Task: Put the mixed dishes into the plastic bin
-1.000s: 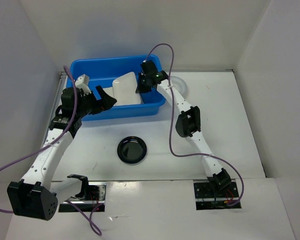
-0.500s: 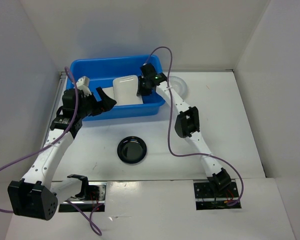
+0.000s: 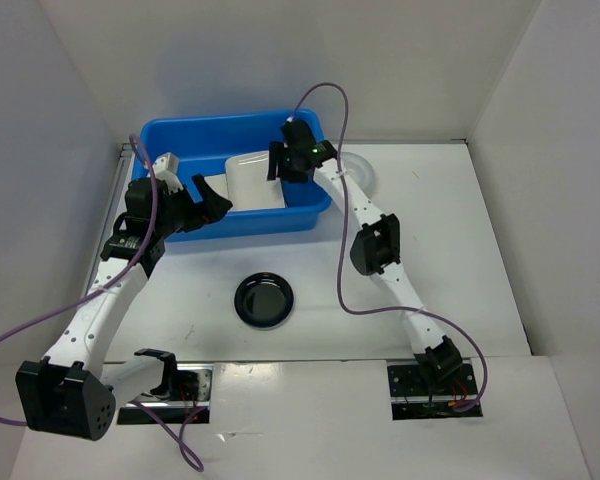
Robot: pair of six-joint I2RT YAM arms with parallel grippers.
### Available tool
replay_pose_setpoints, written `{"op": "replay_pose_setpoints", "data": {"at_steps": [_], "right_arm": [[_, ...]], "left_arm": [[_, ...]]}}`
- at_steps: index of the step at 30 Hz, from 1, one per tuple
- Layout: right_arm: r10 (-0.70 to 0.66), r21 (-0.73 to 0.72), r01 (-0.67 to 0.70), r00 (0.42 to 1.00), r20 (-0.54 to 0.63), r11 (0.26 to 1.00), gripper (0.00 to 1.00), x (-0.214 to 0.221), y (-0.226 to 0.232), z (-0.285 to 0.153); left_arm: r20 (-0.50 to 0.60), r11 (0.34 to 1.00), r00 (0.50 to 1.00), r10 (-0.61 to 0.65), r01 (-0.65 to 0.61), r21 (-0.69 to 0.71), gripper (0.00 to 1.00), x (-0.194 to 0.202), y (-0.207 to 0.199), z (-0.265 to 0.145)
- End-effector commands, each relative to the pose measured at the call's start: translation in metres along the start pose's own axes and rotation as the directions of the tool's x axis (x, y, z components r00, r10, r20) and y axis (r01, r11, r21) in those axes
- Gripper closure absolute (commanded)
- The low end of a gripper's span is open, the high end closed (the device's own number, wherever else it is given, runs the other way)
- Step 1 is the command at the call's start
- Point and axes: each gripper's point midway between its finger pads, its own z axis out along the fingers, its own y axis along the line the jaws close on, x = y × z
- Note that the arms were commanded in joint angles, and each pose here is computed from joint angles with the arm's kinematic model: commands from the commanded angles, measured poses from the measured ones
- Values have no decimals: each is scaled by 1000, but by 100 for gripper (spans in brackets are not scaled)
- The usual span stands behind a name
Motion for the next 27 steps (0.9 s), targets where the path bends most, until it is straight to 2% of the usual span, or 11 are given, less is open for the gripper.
{"op": "replay_pose_setpoints", "data": {"at_steps": [1,4,8,13,17,22,25,27], "right_arm": [[-52,-37,65,963,266,997,28,-93,42,-107],[-49,-43,68,936,348,997,19,-123,47,-161],[-1,17,-6,929,370,1000,19,-143,11,-204],[36,219,-116,940,340,969,18,-140,-61,-220],[101,304,-191,952,291,933,18,-127,-102,-214],[184,340,-279,941,285,898,18,-123,-132,-217],[175,383,-302,927,332,873,18,-128,-137,-242],[173,407,-300,932,319,863,18,-122,-140,-249]], "left_arm": [[53,999,998,37,-38,25,0,-12,-6,1],[64,999,997,32,-34,42,0,-15,-10,1],[82,998,996,27,-31,53,0,-19,-13,1],[94,998,995,28,-33,49,0,-21,-12,2],[94,998,995,28,-33,49,0,-19,-10,3],[86,999,996,17,-21,45,0,-16,-8,7],[83,999,996,12,-15,34,0,-14,-3,8],[76,999,997,11,-13,30,0,-12,-1,10]]}}
